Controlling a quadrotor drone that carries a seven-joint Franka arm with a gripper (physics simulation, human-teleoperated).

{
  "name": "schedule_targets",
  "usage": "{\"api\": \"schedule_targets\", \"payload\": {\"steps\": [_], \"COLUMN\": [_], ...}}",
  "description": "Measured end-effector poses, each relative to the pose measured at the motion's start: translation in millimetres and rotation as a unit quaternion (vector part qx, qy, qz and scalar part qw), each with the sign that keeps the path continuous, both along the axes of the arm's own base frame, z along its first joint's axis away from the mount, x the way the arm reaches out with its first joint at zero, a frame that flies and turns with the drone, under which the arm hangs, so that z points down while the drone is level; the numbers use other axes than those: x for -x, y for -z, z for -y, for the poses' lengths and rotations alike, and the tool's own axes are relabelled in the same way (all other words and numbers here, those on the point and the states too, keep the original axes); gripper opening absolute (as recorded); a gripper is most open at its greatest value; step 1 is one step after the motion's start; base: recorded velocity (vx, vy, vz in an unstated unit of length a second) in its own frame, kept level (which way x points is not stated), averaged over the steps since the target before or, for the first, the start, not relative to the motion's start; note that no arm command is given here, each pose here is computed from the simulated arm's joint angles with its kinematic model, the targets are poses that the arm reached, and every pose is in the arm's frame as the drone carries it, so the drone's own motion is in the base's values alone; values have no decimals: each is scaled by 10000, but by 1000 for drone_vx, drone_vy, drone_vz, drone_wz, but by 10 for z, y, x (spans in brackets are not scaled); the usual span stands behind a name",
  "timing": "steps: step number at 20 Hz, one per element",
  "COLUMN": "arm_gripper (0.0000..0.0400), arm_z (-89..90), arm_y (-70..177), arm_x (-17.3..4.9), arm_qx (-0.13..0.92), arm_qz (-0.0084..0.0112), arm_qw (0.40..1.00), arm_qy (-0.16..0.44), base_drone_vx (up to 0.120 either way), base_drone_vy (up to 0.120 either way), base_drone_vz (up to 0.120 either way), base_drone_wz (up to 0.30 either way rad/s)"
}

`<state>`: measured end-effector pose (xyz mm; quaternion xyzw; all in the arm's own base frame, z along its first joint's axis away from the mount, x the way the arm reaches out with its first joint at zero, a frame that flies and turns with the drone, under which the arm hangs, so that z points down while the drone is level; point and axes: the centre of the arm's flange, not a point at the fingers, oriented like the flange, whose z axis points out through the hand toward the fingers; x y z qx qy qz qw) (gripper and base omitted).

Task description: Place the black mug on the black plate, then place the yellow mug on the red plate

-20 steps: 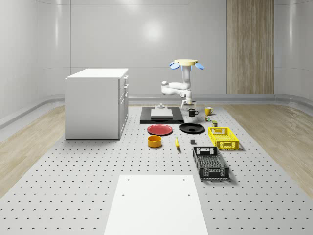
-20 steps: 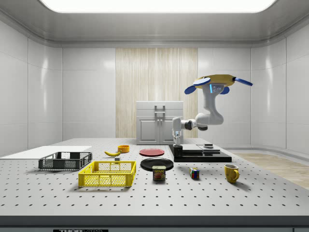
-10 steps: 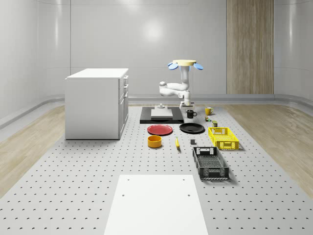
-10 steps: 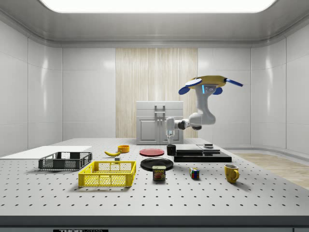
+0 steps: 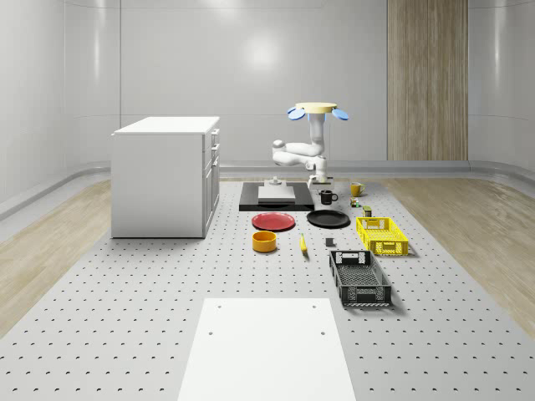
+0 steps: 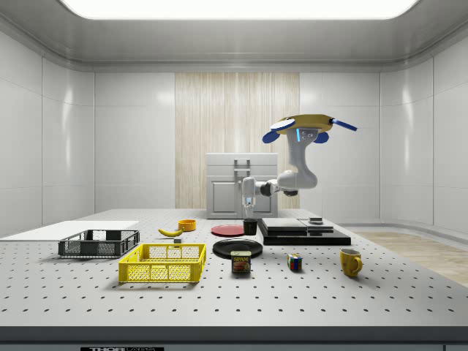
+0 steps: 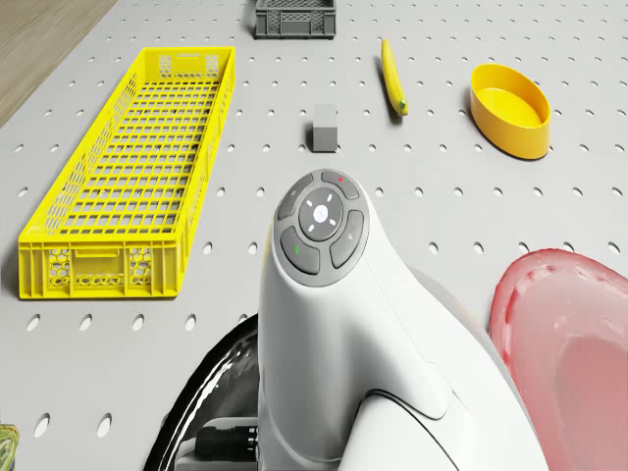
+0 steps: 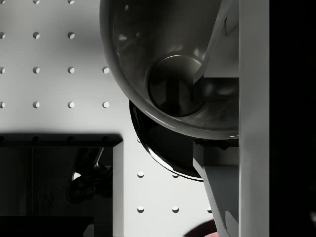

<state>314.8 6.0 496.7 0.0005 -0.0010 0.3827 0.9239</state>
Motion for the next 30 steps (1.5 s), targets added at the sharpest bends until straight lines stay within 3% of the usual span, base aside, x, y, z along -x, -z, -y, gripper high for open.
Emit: {"api": "schedule_targets", "payload": {"steps": [4, 12, 14, 17, 19, 22, 25, 28, 30], "arm_gripper": [110, 110, 110, 110, 110, 110, 110, 251, 310], "arm_z": [0, 0, 0, -1, -1, 0, 0, 0, 0], "arm_y": [0, -203, -248, -292, -340, -417, -500, -541, -517], "arm_x": [0, -6, -46, -129, -165, -199, -217, -228, -232], "arm_qx": [0, 0, 0, 0, 0, 0, 0, 0, 0], "arm_qz": [0, 0, 0, 0, 0, 1, 1, 1, 1], "arm_qw": [10000, 10000, 10000, 10000, 10000, 10000, 10000, 10000, 10000], "arm_qy": [0, -1, -1, -1, -1, -1, -1, -1, -1], "base_drone_vx": [120, 5, 0, 0, 0, 0, 0, 0, 0], "base_drone_vy": [0, 0, 0, 0, 0, 0, 0, 0, 0], "base_drone_vz": [-100, 0, 0, 0, 0, 0, 0, 0, 0], "base_drone_wz": [0, 0, 0, 0, 0, 0, 0, 0, 0]}}
